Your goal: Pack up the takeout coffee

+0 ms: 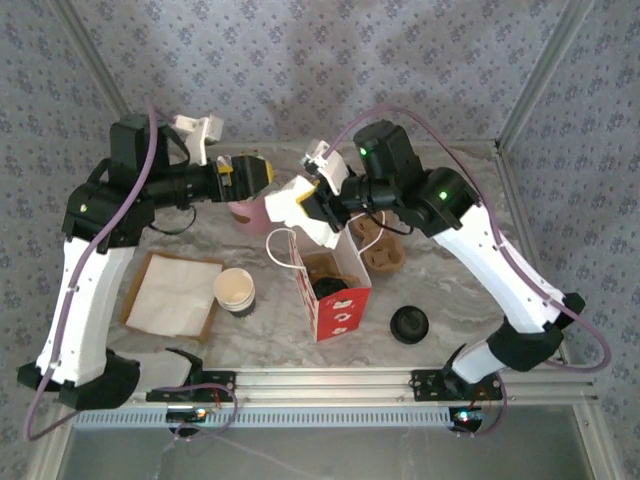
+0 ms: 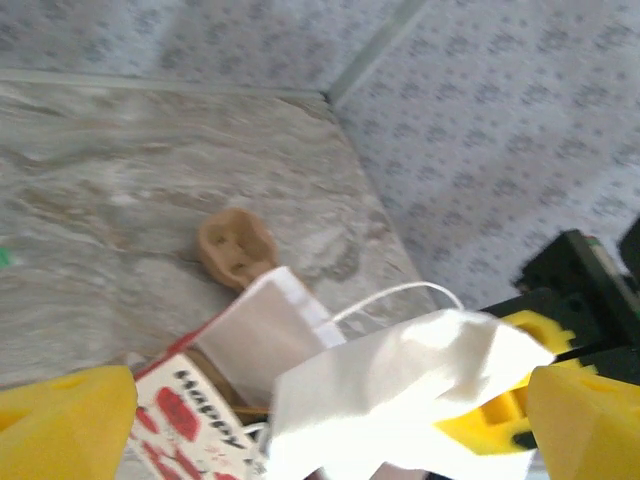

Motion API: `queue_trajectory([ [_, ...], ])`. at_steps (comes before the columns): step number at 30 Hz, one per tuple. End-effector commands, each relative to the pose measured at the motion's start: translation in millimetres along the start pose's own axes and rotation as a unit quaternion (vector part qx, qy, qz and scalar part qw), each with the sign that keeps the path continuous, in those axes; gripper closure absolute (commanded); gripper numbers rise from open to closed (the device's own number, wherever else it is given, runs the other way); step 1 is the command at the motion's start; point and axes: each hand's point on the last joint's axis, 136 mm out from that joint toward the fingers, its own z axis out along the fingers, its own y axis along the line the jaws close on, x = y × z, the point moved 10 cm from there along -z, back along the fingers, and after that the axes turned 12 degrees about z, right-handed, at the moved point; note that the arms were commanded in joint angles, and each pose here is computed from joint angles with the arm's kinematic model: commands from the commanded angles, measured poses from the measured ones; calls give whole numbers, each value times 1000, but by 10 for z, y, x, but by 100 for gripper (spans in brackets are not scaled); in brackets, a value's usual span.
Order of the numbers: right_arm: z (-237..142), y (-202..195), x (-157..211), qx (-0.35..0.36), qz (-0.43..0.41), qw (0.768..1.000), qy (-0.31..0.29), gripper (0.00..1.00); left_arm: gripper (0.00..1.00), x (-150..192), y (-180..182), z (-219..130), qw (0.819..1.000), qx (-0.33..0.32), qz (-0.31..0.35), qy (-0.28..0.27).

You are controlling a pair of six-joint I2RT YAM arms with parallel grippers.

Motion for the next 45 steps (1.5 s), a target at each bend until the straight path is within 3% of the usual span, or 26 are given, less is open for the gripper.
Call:
queue_trajectory([
  [1, -174, -39, 171, 88, 49, 995, 9, 100, 1, 34, 51, -182, 996, -70, 10, -47],
  [7, -84, -124, 369, 128, 107, 985, 39, 100, 0, 278, 175, -205, 992, -114, -7, -53],
  [22, 778, -314, 666, 212, 156, 952, 155, 100, 1, 631, 335, -92, 990, -133, -32, -18],
  [36, 1310, -505, 1043, 227, 193, 942, 157, 100, 1, 698, 367, -48, 991, -127, -33, -12],
  [40, 1255, -488, 987, 231, 194, 942, 149, 78, 0, 717, 375, -38, 991, -127, -34, -9],
  [45, 1103, -434, 838, 231, 191, 945, 130, 65, 1, 730, 383, -24, 991, -126, -38, -9],
])
